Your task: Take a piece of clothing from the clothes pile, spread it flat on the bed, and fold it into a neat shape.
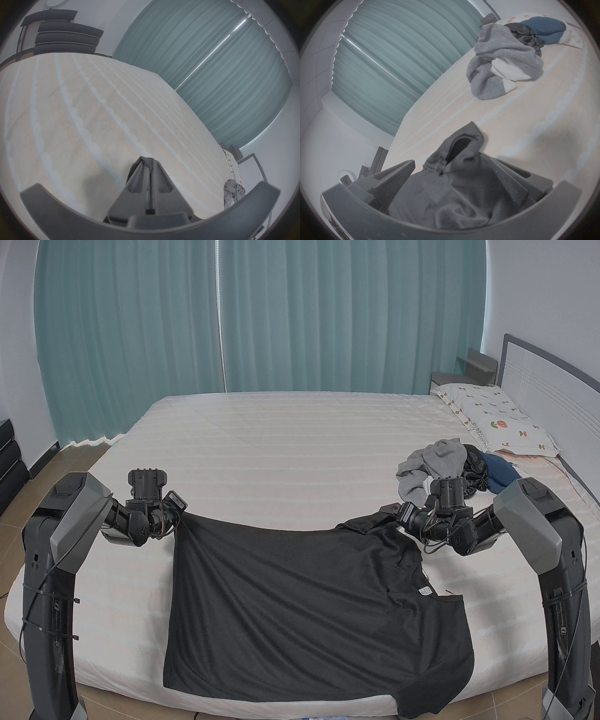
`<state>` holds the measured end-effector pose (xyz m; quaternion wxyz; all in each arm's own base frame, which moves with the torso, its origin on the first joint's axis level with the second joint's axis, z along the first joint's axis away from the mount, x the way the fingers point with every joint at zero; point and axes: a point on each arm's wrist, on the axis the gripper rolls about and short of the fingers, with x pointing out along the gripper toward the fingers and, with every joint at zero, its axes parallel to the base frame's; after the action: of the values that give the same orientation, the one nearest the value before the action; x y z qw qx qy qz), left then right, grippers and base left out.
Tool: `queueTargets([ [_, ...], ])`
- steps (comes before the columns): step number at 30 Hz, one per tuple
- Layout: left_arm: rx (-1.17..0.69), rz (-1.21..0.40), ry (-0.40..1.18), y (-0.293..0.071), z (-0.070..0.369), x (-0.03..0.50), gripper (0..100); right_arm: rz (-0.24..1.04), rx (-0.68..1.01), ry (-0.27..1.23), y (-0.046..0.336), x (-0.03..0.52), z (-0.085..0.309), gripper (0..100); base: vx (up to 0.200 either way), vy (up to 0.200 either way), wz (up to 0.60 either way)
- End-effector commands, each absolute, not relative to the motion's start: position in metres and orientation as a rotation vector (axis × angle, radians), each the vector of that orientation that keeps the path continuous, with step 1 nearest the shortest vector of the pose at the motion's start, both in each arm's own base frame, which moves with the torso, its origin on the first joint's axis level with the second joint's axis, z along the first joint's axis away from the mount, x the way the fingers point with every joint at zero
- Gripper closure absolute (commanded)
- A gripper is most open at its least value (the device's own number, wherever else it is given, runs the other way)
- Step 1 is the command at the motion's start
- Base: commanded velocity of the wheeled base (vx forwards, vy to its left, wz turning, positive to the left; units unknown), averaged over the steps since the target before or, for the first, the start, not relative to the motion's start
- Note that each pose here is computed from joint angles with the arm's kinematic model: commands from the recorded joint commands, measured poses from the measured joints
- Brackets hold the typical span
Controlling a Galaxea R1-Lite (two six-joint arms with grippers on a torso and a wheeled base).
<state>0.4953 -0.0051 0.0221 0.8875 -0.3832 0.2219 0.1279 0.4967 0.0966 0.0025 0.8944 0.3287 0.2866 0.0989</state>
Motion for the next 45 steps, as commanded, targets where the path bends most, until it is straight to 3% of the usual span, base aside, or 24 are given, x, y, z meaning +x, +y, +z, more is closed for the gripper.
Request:
queueTargets([
  [1,-0.798,0.266,0.464,-0.006,0.022,0.494,100,0.192,0.68,0.606,0.101,0.509,-0.011,0,0.0,0.0,0.0],
  [9,-0.799,0.273,0.47,-0.006,0.019,0.494,100,0.165,0.685,0.611,0.098,0.519,-0.016,0,0.0,0.0,0.0],
  [10,-0.799,0.273,0.47,-0.006,0.019,0.494,100,0.163,0.685,0.609,0.098,0.52,-0.017,100,0.0,0.0,0.0],
  [22,-0.798,0.275,0.471,-0.006,0.019,0.494,100,0.146,0.686,0.554,0.096,0.531,-0.015,100,0.0,0.0,0.0],
  [25,-0.799,0.273,0.461,-0.006,0.021,0.495,100,0.121,0.718,0.423,0.091,0.542,0.006,100,0.0,0.0,0.0],
  [35,-0.794,0.287,0.342,-0.004,0.027,0.503,100,0.158,0.733,0.246,0.086,0.549,0.028,100,0.0,0.0,0.0],
  [45,-0.785,0.307,0.386,-0.005,0.003,0.505,100,0.143,0.672,0.257,0.087,0.553,-0.001,100,0.0,0.0,0.0],
])
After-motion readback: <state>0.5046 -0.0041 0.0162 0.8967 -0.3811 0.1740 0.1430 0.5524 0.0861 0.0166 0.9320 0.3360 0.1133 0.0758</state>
